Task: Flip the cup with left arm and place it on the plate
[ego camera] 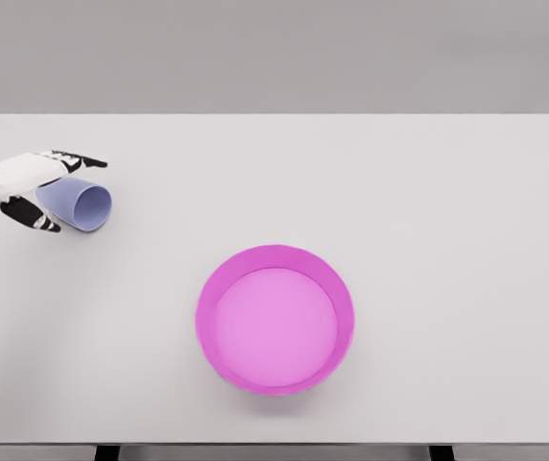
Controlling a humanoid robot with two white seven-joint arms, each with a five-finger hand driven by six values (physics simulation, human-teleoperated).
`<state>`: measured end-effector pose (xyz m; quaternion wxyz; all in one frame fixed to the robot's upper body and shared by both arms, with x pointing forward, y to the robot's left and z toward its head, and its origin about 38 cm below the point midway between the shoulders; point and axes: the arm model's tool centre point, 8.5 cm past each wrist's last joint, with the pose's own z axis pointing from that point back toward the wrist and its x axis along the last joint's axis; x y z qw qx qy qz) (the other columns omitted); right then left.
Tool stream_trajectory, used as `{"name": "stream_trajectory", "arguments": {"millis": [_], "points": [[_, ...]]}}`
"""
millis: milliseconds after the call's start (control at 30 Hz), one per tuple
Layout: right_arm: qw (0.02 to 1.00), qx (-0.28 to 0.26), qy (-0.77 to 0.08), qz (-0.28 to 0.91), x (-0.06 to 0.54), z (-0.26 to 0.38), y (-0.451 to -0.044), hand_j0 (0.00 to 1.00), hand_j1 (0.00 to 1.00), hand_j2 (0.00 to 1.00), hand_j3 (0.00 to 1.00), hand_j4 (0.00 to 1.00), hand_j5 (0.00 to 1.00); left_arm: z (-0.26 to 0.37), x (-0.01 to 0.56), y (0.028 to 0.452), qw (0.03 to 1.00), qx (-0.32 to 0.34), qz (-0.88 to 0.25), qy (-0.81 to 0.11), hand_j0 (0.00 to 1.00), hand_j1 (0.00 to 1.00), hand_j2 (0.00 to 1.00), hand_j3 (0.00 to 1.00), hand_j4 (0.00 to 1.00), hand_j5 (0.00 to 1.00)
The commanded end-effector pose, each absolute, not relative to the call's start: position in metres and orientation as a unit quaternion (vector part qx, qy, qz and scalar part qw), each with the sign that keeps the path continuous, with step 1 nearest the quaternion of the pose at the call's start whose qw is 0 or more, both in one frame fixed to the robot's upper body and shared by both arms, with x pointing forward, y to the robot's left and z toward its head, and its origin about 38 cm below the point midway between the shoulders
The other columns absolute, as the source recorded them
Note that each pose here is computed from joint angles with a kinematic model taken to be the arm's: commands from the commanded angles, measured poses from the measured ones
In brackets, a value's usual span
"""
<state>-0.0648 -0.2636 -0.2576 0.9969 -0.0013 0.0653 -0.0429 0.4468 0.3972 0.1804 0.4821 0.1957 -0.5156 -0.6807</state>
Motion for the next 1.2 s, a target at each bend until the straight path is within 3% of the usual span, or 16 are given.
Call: {"name": "stream_trajectory", "arguments": {"millis": [0, 1167], "points": [[0.997, -0.001, 0.066, -0.043, -0.066, -0.257, -0.264, 1.00, 1.00, 1.00, 1.00, 1.00, 1.00, 0.175, 0.448, 0.397, 0.481, 0.200, -0.687, -0.507, 1.00, 1.00, 1.00, 1.00, 1.00, 1.00], [0.997, -0.001, 0.065, -0.043, -0.065, -0.258, -0.264, 1.00, 1.00, 1.00, 1.00, 1.00, 1.00, 0.151, 0.464, 0.386, 0.494, 0.205, -0.685, -0.495, 1.00, 1.00, 1.00, 1.00, 1.00, 1.00]]}}
